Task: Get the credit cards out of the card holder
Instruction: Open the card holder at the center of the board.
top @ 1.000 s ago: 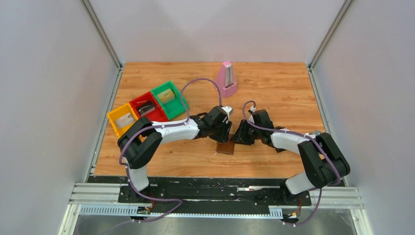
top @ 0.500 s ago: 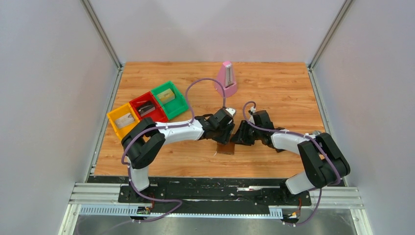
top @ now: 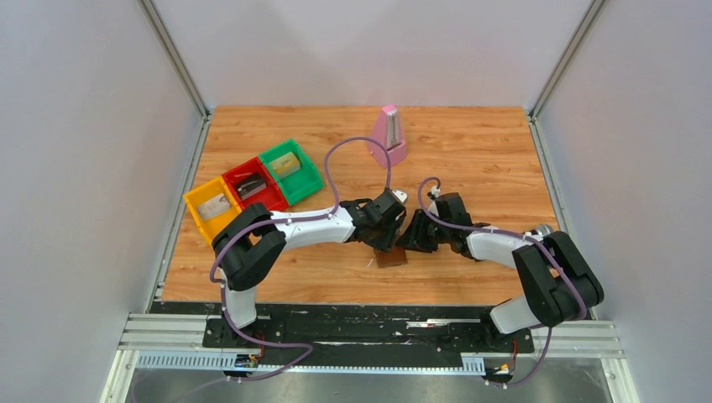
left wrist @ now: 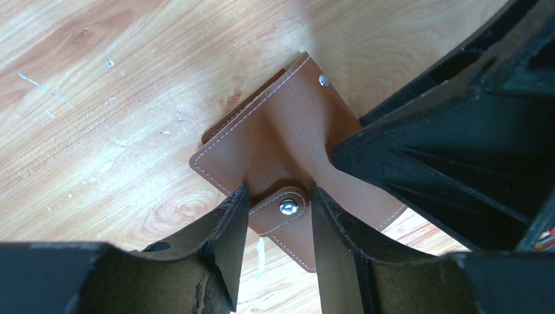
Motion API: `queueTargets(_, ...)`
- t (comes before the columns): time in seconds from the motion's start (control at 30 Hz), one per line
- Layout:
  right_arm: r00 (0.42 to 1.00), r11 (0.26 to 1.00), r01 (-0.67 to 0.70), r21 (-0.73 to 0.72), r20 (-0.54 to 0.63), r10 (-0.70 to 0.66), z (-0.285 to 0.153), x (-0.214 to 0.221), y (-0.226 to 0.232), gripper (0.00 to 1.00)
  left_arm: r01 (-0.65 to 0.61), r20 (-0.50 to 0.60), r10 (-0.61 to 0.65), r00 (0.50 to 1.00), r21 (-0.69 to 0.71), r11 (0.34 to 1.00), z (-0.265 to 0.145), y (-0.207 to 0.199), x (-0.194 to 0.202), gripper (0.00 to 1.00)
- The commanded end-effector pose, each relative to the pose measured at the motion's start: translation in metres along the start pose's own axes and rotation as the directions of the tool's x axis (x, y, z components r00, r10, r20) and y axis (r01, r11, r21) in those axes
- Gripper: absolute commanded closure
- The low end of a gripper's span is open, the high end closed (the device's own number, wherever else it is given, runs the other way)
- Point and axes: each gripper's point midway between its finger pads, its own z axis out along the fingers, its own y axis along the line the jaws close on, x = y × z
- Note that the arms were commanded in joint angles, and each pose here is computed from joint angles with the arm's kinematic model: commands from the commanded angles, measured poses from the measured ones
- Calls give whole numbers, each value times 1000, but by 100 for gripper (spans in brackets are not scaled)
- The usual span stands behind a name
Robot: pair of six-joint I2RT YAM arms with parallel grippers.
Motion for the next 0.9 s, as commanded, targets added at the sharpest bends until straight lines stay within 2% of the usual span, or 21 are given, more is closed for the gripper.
queueTargets(0.0, 999, 999, 23, -38, 37, -22, -6, -5, 9, 67, 17, -42, -18, 999, -28, 999, 6, 0, 10, 53)
queueTargets(0.13, 999, 999, 25, -41, 43, -23, -8, -4, 9, 67, 21, -53, -23, 998, -37, 999, 8, 2, 15, 63)
queueTargets(0.2, 999, 999, 23, -43, 43, -21, -9, -3, 9, 67, 19, -52, -21, 998, -38, 999, 8, 1, 15, 71)
queueTargets(0.27, 999, 999, 21, -45, 43, -20, -10, -3, 10, 67, 14, -49, -16, 999, -45, 999, 6, 3, 14, 83)
queueTargets(0.4, 999, 998, 22, -52, 45, -19, -11, -2, 11, 66, 0, -21, -1, 1000, -37, 999, -1, 2, 6, 98)
queueTargets(0.63, 998, 998, 31, -52, 47, -29, -18, -4, 16, 65, 35, 36, -36, 999, 23, 999, -19, -9, -7, 100)
queueTargets(0.87, 996, 997, 60, -40, 66, -58, -36, -9, 26, 59, 65, 164, -85, 983, 123, 990, -54, -21, -30, 100)
